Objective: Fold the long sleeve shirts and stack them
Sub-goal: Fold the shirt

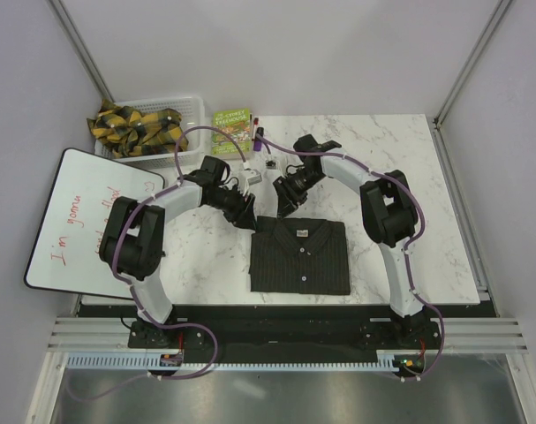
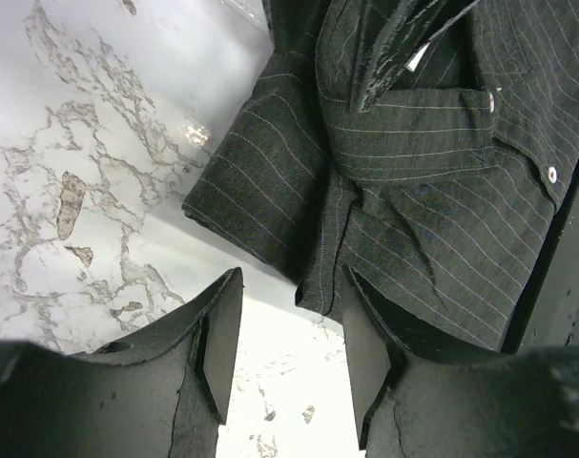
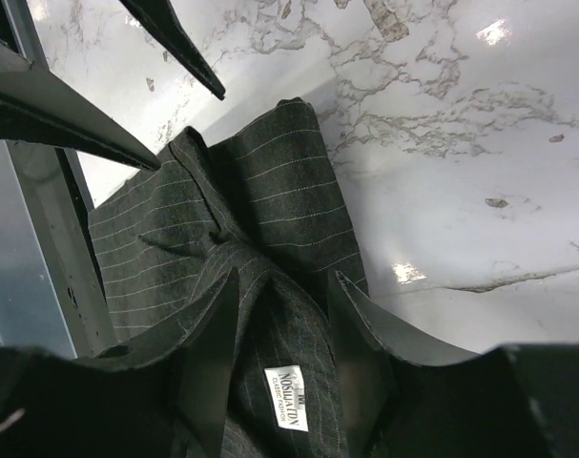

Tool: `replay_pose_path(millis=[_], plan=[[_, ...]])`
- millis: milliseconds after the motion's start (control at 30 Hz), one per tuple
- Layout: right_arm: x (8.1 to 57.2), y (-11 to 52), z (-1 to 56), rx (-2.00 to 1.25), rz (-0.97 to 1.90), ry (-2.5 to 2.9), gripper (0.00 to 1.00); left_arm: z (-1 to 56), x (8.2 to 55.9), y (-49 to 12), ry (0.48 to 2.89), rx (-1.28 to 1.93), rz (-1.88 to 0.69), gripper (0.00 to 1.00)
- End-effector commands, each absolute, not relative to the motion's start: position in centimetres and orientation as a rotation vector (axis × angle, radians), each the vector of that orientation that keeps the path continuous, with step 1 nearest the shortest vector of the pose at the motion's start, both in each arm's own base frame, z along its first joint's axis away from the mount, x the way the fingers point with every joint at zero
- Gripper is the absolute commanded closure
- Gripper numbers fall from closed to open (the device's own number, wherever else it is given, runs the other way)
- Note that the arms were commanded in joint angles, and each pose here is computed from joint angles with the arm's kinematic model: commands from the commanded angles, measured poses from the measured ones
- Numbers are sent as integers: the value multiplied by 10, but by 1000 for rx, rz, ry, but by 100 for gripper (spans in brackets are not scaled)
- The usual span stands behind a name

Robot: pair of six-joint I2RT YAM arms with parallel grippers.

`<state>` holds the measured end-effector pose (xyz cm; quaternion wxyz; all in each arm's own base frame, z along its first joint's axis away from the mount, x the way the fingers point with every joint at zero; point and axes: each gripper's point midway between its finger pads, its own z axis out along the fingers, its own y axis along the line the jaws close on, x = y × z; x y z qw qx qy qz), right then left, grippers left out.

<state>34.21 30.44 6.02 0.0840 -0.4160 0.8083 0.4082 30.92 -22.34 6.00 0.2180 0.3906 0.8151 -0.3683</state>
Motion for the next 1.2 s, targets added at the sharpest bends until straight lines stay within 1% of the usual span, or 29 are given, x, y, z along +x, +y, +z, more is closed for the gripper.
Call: replay_pose_path(millis=[0,133,233,300,400,433,500,533,600,700,733,800,833,967,1100,1133,1167], plan=[[340,312,84,-1311,1208,2326,50,65,315,-224,2263,1040,-1046,47],[335,313,86,-1321,1218,2331,52,63,315,-222,2273,1033,-1041,46],[331,315,83,-1324,1231,2345,52,62,316,-222,2276,1029,-1042,43],[327,317,82,-1329,1245,2347,54,62,315,-221,2273,1032,-1046,42],[326,317,84,-1316,1253,2355,66,61,310,-224,2270,1045,-1092,42],[325,317,84,-1317,1251,2357,72,61,307,-225,2266,1056,-1122,42],[326,316,88,-1307,1245,2361,76,57,305,-226,2280,1059,-1139,42],[326,316,88,-1303,1241,2365,80,55,305,-226,2286,1059,-1135,41],[326,316,91,-1300,1237,2361,85,50,306,-225,2305,1053,-1127,41],[329,315,94,-1293,1224,2354,91,50,307,-225,2313,1049,-1134,42],[331,315,96,-1291,1217,2349,95,50,306,-225,2311,1049,-1143,43],[335,313,97,-1270,1211,2354,100,50,305,-226,2312,1050,-1151,45],[337,312,97,-1260,1205,2355,100,50,304,-227,2310,1048,-1163,46],[345,306,101,-1233,1187,2352,100,49,302,-227,2320,1048,-1178,59],[348,300,100,-1231,1157,2351,100,49,301,-227,2318,1051,-1191,69],[350,298,99,-1227,1144,2355,100,49,300,-228,2319,1052,-1192,73],[351,296,99,-1223,1139,2357,100,48,300,-227,2321,1050,-1193,76]])
